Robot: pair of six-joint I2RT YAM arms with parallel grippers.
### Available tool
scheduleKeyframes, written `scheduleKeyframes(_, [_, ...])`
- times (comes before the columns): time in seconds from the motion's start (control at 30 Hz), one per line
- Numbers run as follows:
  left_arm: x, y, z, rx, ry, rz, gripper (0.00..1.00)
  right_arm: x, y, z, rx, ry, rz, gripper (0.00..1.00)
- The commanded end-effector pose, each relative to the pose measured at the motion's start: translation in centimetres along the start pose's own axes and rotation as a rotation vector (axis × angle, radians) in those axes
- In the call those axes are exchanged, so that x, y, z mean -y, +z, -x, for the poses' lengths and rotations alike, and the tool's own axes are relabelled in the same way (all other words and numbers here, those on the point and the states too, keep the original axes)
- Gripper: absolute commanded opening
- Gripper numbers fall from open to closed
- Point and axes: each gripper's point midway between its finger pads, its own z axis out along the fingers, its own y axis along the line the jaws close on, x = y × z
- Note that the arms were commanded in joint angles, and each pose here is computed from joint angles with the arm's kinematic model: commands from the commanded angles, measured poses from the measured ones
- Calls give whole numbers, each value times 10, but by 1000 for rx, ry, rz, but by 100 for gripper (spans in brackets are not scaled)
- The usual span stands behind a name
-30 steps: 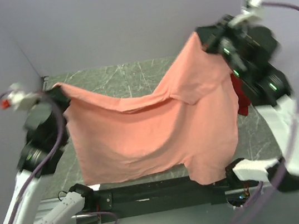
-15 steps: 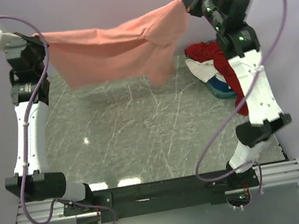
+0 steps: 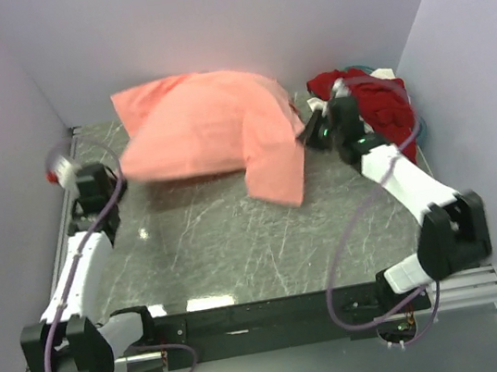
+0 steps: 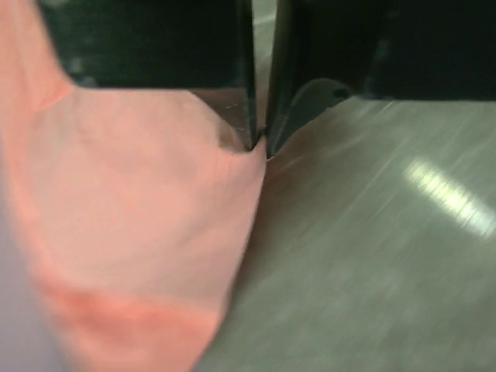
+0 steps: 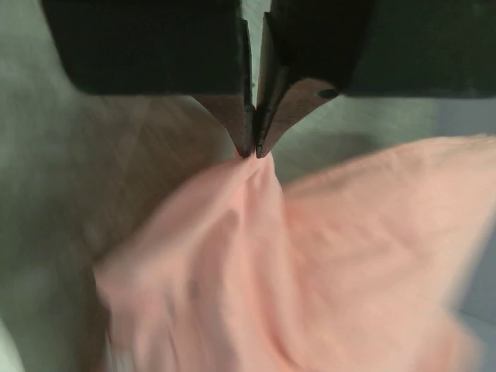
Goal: Fold and stack the t-shirts
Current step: Flatten the tshirt out
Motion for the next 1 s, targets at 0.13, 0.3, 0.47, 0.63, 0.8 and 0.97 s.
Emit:
scheduleKeyframes(0.13, [-105, 4, -113, -219, -86, 189, 40, 100, 21, -109, -240, 10, -245, 51])
scheduleKeyframes(0.3, [-134, -7, -124, -200, -86, 249, 53, 111, -7, -135, -230, -10, -274, 57])
scheduleKeyframes(0.47, [-144, -10, -108, -127, -94, 322, 59, 74, -19, -177, -252, -100, -231, 58])
scheduleKeyframes(0.63, [-140, -1, -98, -106, -87, 353, 65, 57, -12, -210, -305, -163, -245, 58])
scheduleKeyframes(0.8, [-132, 15, -87, -84, -98, 377, 65, 45, 0, -230, -317, -285, -299, 60])
scheduleKeyframes(0.97, [-135, 27, -77, -57, -105, 419, 65, 53, 2, -249, -353, -355, -349, 62])
